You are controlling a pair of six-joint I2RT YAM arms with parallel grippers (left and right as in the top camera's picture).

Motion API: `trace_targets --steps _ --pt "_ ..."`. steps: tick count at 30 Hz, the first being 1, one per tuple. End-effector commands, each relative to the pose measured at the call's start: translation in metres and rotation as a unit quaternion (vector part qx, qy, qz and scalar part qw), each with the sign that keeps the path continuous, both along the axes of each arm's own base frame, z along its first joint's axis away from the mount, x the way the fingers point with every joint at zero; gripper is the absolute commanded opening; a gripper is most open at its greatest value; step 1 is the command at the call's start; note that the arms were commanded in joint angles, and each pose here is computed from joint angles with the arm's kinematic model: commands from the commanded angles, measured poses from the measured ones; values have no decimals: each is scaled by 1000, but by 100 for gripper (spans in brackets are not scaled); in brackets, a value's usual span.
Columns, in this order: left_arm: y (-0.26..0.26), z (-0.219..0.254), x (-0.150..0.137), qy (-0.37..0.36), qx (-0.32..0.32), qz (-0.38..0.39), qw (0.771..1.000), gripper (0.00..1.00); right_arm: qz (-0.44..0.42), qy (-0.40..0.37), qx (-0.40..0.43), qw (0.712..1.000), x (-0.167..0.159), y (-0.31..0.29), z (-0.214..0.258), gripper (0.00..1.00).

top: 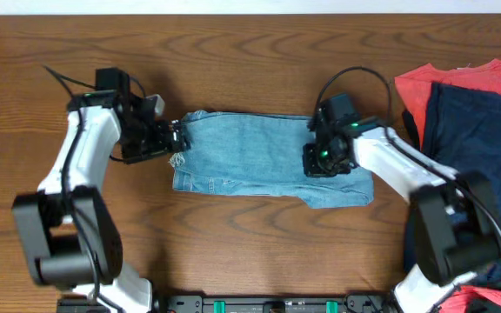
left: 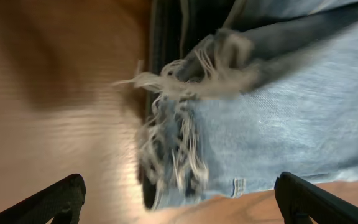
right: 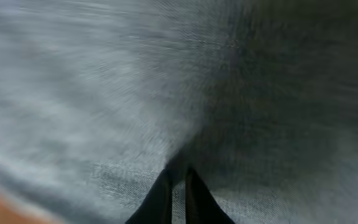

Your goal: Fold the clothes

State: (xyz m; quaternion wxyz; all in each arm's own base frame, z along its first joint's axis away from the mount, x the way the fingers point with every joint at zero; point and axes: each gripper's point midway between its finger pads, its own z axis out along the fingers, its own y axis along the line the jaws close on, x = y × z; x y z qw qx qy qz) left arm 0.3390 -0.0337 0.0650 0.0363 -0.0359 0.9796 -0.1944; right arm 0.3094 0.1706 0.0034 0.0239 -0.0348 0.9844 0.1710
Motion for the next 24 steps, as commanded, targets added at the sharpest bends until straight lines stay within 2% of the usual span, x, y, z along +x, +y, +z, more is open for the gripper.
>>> trace_targets --steps 1,5,11,17,19,21,23,24 --pt "-10 -18 -6 17 -34 -37 999 98 4 33 -20 999 -11 -4 -27 6" --pt "-10 -40 -10 46 -37 -45 997 98 4 61 -31 998 -19 -8 -45 5" --pt "-14 -79 -13 85 -46 -47 994 98 4 63 -31 998 -20 -8 -46 4" --pt "-42 -98 -16 106 -122 -47 986 100 4 63 -31 998 -20 -8 -46 4" --pt "-47 -99 -15 105 -132 -50 984 91 4 63 -31 998 -20 -8 -46 4" --pt "-50 -99 -15 103 -131 -54 985 76 4 63 -31 998 -20 -8 -46 4" --pt "-51 -99 -15 101 -130 -58 985 53 4 63 -31 998 -20 -8 -46 4" --pt "-50 -99 -15 101 -130 -58 985 35 4 63 -31 998 -20 -8 -46 4"
